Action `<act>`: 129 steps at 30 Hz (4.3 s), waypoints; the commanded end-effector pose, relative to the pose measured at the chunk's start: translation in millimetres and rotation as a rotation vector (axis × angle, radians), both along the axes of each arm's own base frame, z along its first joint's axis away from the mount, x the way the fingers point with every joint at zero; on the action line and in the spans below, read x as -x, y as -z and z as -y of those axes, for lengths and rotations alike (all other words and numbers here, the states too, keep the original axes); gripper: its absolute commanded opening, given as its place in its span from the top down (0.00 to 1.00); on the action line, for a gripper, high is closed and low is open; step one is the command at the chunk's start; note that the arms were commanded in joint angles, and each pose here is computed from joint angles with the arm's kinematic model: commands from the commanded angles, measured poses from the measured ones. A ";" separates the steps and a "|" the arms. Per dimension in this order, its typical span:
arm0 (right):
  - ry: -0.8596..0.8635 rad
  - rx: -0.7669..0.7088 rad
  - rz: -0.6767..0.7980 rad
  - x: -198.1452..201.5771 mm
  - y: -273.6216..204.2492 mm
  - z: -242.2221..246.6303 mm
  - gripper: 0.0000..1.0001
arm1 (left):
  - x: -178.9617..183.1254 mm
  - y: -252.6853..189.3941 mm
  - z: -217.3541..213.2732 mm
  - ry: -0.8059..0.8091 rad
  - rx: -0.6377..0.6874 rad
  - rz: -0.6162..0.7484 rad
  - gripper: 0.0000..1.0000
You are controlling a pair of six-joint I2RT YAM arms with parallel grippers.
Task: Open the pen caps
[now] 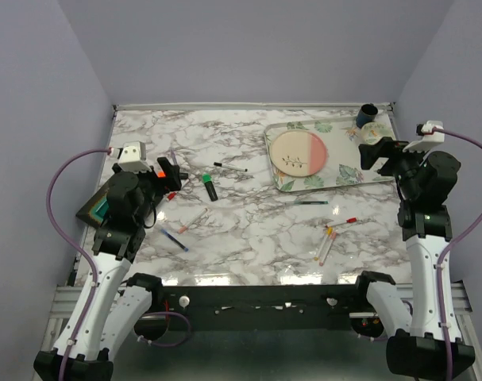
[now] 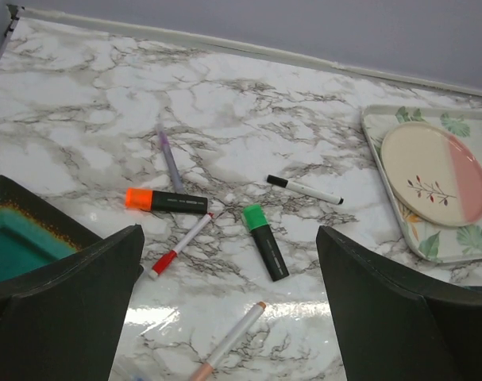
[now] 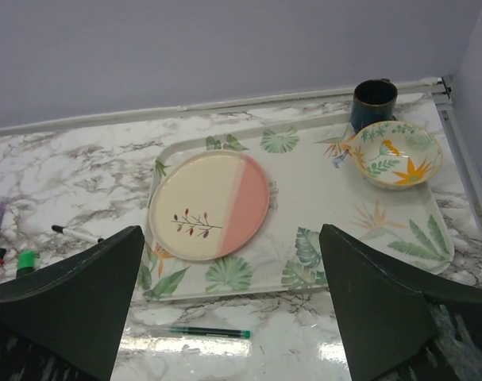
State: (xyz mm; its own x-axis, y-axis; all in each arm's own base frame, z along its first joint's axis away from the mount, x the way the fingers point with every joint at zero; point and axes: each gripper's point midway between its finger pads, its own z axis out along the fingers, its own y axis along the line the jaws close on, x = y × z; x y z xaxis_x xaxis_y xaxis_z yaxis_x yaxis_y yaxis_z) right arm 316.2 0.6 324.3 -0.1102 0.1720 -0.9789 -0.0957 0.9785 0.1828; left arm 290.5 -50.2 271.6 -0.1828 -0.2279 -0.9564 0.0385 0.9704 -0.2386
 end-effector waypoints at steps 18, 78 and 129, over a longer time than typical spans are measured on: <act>-0.834 0.162 0.019 60.1 51.1 -108.1 0.00 | 61.7 103.7 -0.9 -0.284 0.453 -0.474 0.01; -0.790 0.191 -0.063 52.3 54.3 -98.3 0.00 | 52.7 256.2 -69.0 -0.887 0.263 -0.890 0.64; -1.084 -0.203 -0.490 74.0 137.0 -254.5 0.09 | -4.3 30.5 271.1 0.380 0.783 -0.170 1.00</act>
